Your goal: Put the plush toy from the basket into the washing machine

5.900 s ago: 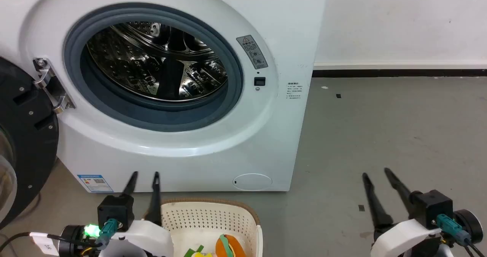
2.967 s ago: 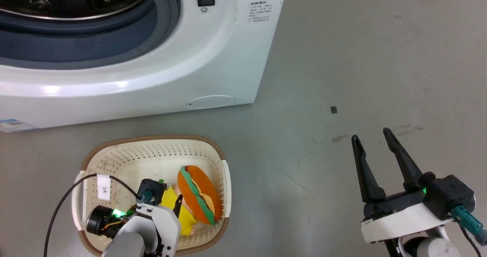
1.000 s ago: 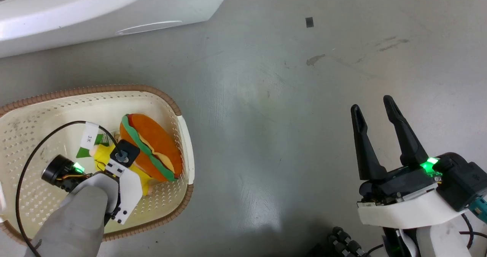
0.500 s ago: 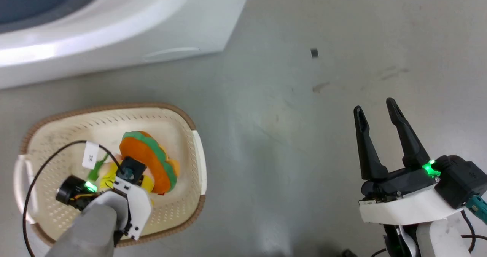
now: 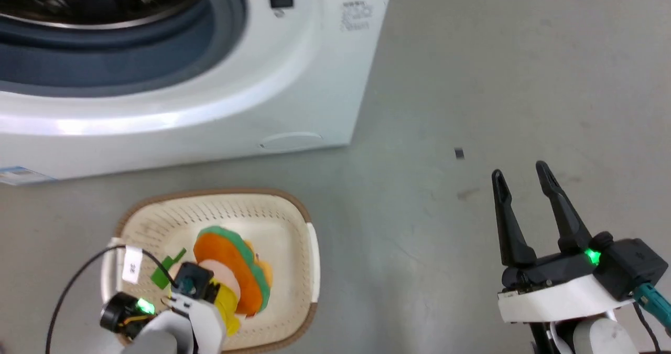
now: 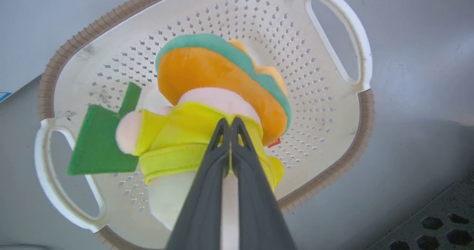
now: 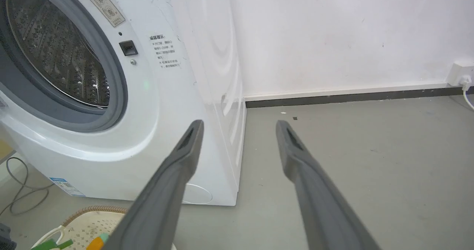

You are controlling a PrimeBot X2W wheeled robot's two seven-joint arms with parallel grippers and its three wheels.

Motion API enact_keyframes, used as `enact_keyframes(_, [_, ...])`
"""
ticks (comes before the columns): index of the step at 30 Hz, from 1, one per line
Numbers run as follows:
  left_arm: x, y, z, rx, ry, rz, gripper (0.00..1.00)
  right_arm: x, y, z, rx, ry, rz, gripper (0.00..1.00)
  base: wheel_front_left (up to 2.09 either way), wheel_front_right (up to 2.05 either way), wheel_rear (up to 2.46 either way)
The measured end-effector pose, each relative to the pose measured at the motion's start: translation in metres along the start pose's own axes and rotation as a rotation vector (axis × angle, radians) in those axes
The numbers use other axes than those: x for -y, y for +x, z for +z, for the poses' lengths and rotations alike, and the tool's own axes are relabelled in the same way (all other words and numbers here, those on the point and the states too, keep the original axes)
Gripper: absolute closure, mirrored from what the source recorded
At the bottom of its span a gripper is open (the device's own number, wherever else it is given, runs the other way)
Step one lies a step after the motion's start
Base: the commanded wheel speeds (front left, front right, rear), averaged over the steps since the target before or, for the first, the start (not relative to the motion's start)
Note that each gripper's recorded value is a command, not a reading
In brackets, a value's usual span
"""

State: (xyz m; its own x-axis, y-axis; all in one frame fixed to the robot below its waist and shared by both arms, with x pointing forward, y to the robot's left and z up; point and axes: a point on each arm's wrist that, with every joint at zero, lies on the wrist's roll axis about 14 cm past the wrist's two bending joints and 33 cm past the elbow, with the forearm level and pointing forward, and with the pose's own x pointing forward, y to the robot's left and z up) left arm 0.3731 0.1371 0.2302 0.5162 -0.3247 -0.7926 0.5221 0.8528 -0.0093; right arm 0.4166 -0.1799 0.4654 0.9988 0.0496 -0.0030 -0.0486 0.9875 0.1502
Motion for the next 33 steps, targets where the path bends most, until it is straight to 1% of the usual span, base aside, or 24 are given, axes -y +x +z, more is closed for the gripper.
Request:
enact_keyframes(3, [0.001, -0.014, 0.009, 0.055, -0.012, 0.018, 1.00, -0.007, -0.003, 0.011, 0.028, 0.002, 0.019, 0.00, 0.00, 0.00, 0.00])
enact_keyframes(10, [0.002, -0.048, 0.048, 0.258, -0.050, 0.081, 1.00, -0.020, -0.013, 0.027, 0.068, 0.002, 0.052, 0.00, 0.00, 0.00, 0.00])
enact_keyframes(19, [0.002, -0.112, 0.102, 0.557, -0.124, 0.165, 1.00, -0.034, -0.031, 0.045, 0.115, 0.003, 0.090, 0.00, 0.00, 0.00, 0.00])
enact_keyframes(24, [-0.008, -0.156, 0.136, 0.752, -0.196, 0.225, 1.00, -0.045, -0.034, 0.052, 0.137, 0.004, 0.124, 0.00, 0.00, 0.00, 0.00])
enact_keyframes(29, [-0.016, -0.191, 0.167, 0.913, -0.212, 0.259, 1.00, -0.051, -0.034, 0.054, 0.140, 0.007, 0.140, 0.00, 0.00, 0.00, 0.00])
enact_keyframes(33, [-0.025, -0.211, 0.189, 1.012, -0.218, 0.282, 1.00, -0.050, -0.033, 0.048, 0.124, 0.009, 0.139, 0.00, 0.00, 0.00, 0.00])
